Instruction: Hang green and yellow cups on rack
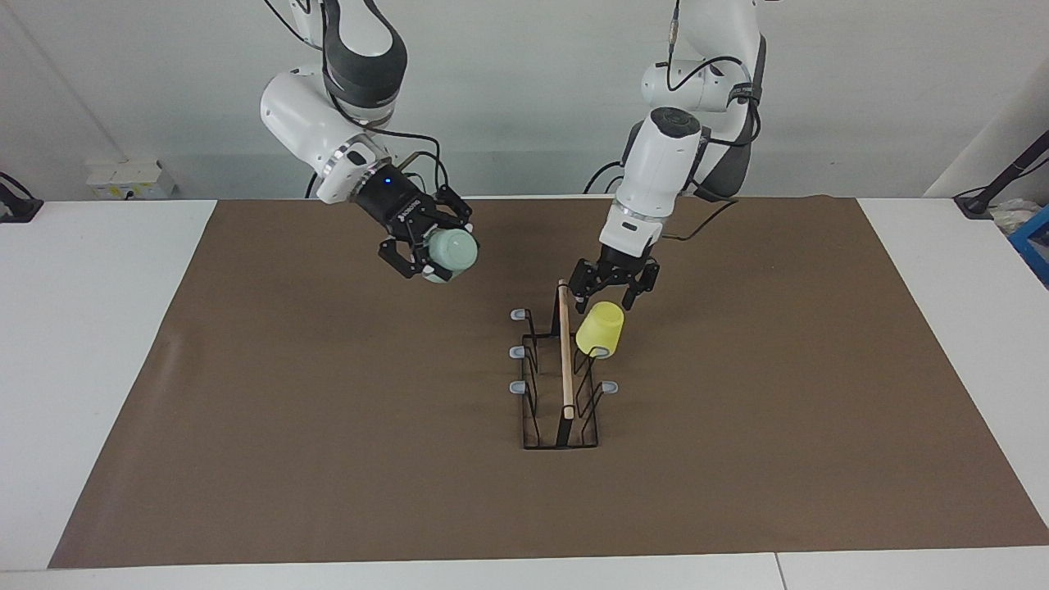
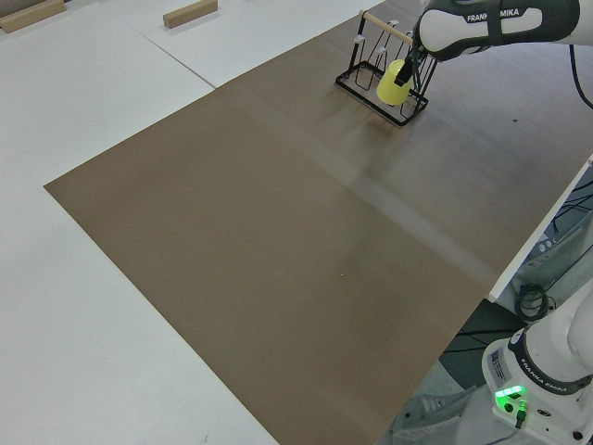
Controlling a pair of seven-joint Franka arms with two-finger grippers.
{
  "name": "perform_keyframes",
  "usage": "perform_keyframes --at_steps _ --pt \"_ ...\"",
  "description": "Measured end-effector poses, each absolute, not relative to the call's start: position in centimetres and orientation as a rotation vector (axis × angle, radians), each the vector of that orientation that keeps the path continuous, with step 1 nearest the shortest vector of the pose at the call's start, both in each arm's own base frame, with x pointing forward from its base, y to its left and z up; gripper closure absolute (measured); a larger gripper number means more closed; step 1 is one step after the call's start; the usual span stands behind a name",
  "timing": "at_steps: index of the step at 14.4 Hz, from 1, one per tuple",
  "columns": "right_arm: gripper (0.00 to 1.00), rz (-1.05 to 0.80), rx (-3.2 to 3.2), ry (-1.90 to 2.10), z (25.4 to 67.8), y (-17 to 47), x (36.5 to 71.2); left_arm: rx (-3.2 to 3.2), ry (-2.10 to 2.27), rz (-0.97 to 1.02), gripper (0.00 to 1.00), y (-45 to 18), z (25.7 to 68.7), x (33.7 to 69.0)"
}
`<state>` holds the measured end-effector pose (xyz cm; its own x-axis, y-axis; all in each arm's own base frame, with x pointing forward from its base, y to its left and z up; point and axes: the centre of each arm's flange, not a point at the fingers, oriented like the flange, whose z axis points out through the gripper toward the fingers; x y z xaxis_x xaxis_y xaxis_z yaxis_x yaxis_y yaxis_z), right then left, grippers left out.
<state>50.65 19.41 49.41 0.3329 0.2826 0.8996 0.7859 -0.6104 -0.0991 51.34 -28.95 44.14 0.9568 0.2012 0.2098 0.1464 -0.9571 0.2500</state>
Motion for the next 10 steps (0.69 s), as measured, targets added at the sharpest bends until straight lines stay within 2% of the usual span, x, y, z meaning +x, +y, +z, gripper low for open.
perform_keyframes --at_steps 5,10 --pt "0.34 -1.371 -1.991 -0.804 40.8 22.6 49.5 2.965 0.130 0.305 0.00 -22.9 46.9 54.4" --pt "0.34 -1.377 -1.929 -0.854 39.7 24.6 49.7 3.051 -0.068 0.243 0.00 -12.5 50.6 56.1"
